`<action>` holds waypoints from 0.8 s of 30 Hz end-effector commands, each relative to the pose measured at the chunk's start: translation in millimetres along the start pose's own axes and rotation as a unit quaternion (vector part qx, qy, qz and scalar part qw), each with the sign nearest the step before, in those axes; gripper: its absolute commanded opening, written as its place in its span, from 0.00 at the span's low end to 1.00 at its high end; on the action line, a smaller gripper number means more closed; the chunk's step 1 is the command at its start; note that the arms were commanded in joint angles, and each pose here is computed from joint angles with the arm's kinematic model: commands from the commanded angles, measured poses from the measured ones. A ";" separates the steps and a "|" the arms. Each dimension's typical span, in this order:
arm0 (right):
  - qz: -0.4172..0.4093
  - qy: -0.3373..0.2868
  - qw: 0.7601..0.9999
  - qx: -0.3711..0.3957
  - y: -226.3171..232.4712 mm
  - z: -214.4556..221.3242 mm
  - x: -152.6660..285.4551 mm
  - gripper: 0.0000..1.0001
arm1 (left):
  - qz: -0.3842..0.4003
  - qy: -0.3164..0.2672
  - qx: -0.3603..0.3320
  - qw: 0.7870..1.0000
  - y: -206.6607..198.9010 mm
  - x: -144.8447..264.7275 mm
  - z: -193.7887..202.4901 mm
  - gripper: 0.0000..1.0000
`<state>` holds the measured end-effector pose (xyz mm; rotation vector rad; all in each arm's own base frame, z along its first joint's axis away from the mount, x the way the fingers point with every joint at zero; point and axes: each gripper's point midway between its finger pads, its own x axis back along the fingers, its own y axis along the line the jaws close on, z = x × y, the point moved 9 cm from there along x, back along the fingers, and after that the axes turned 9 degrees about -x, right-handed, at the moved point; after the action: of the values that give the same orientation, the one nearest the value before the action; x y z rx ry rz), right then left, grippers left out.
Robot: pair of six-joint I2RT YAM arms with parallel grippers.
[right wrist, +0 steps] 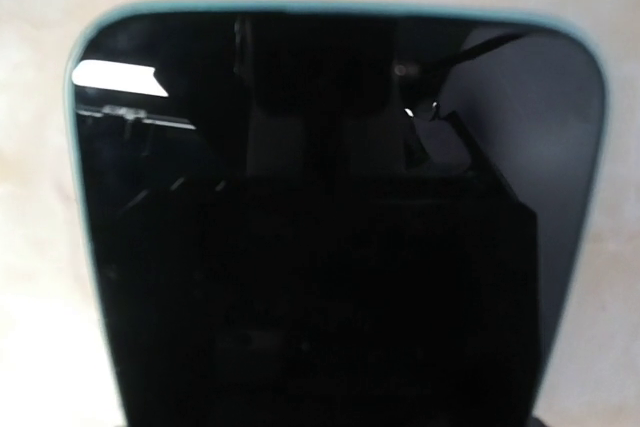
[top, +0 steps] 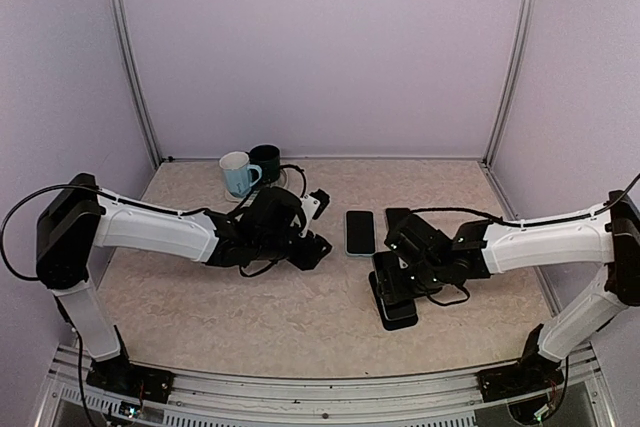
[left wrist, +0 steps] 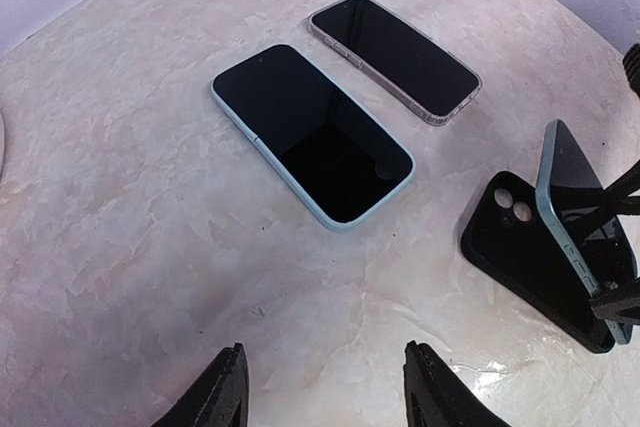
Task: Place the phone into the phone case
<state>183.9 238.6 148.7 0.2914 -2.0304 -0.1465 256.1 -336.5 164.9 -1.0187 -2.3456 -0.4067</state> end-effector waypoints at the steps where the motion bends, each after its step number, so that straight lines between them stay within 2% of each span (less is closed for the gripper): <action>1: 0.026 -0.016 1.000 0.001 1.2 4.2 -6.4 0.43 | -0.020 0.015 0.010 1.000 4.3 -1.3 9.6 0.53; 7: 0.036 0.008 0.999 0.007 -7.0 17.8 -14.8 0.43 | -0.011 0.005 0.012 1.000 3.1 0.7 9.0 0.53; 15: 0.022 0.009 1.000 0.013 -4.2 21.5 -28.1 0.41 | -0.013 0.004 0.012 1.000 4.1 -1.0 9.8 0.54; 24: 0.035 -0.005 0.999 -0.008 1.7 16.0 -14.2 0.40 | -0.015 0.005 0.013 1.000 4.2 0.5 13.9 0.54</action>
<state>179.6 239.9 118.2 0.2257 -2.0246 -0.0888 253.9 -330.5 155.1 -0.9789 -2.3359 -0.4128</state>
